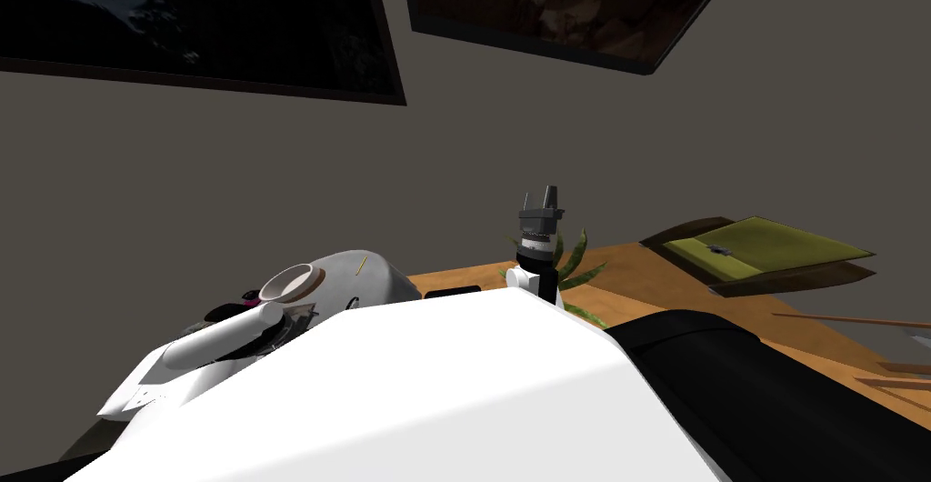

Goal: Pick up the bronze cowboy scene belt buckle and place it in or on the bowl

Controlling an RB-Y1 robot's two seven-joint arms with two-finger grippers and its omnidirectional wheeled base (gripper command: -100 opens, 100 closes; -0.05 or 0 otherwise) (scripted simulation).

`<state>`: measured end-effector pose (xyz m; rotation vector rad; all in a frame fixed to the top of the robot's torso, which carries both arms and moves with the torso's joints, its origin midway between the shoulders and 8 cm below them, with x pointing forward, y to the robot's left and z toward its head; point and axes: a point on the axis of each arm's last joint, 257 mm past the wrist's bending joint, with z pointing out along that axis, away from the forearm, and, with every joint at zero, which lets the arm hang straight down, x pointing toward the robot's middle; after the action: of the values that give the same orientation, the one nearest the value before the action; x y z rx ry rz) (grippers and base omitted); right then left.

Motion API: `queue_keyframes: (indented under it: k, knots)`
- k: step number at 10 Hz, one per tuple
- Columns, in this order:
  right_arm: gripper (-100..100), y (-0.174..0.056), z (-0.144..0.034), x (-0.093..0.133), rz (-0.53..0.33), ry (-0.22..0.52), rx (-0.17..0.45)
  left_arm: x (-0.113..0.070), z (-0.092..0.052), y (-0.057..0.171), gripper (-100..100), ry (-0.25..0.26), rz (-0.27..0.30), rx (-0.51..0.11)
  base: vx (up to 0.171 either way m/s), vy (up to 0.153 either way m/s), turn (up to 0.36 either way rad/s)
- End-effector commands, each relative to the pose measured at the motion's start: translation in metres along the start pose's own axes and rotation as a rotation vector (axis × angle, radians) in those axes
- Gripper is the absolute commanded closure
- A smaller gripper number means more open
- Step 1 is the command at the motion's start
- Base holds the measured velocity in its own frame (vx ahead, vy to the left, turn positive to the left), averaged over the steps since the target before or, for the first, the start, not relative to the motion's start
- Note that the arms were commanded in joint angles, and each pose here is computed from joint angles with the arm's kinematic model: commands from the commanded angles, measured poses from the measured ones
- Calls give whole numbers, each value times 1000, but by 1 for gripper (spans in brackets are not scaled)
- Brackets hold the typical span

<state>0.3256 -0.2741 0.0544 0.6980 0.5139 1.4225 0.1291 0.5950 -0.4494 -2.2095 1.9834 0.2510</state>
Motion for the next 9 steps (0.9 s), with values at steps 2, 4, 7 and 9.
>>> queue_keyframes:
  k: [2, 4, 7, 9]
  knots:
    - [0, 0, 0, 0, 0, 0, 0, 0, 0, 1, 0, 2, -1, -3, 23, 24, -1]
    - [0, 0, 0, 0, 0, 0, 0, 6, 12, 1, -100, 0, -5, -2, -9, 25, -20]
    - [0, 0, 0, 0, 0, 0, 0, 8, 14, 0, 100, -1, -6, -1, -8, 16, -7]
    - [0, 0, 0, 0, 0, 0, 0, 8, 14, 1, 100, -1, -7, -2, -1, 1, 5]
